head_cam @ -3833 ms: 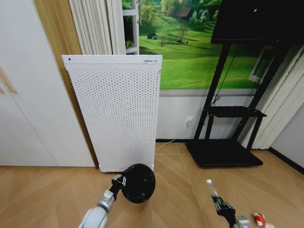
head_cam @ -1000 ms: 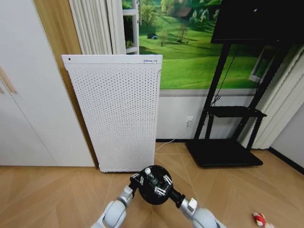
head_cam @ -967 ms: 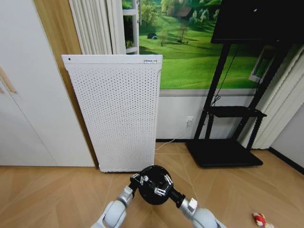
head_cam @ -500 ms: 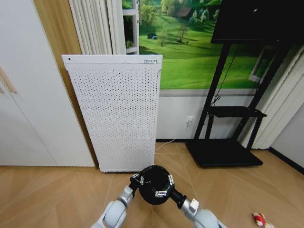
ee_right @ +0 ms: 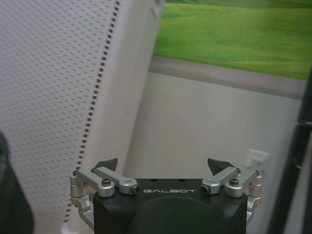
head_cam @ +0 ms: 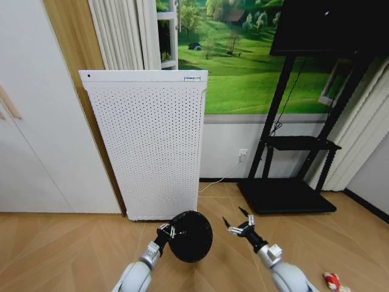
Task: Pick up the trash bin and place the garbage on the floor into it.
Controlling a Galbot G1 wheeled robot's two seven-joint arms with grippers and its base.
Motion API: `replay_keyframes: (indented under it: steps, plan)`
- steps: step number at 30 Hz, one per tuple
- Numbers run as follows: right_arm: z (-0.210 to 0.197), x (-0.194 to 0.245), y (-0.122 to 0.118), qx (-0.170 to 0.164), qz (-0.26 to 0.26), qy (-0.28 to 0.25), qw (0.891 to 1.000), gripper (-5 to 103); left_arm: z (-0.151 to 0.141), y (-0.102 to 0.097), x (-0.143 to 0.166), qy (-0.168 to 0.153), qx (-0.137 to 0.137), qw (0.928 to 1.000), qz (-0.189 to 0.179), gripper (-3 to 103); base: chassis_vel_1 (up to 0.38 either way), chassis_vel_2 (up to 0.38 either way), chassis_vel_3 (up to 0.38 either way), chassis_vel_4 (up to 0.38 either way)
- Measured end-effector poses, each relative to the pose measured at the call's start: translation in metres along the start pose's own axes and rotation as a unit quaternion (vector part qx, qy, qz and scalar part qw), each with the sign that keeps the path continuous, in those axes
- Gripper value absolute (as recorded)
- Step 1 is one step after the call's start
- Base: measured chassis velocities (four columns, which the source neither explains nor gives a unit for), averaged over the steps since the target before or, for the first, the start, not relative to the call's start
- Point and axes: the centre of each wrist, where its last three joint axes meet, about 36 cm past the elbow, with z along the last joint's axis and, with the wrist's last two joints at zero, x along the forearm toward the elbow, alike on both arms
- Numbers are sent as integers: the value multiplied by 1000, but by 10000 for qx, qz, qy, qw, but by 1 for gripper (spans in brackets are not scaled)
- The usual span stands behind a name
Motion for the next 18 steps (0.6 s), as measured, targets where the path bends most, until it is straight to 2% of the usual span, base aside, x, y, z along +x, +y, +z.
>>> replay_keyframes:
  steps: [2, 7, 12, 18]
  plan:
    - [3, 5, -9, 3, 348, 137, 9993, 100, -3, 8, 5, -27, -8, 9999, -132, 7, 0, 0, 0, 0]
    - [6, 14, -27, 86, 846, 369, 9957, 100, -7, 25, 15, -57, -65, 9992, -396, 7, 0, 0, 0, 0]
    - [5, 26, -44, -172, 1491, 713, 9861, 100, -11, 38, 36, -39, -70, 9976, -684, 7, 0, 0, 0, 0]
    - [9, 39, -48, -353, 2035, 1019, 9731, 100, -12, 45, 54, -33, -26, 9956, -931, 7, 0, 0, 0, 0]
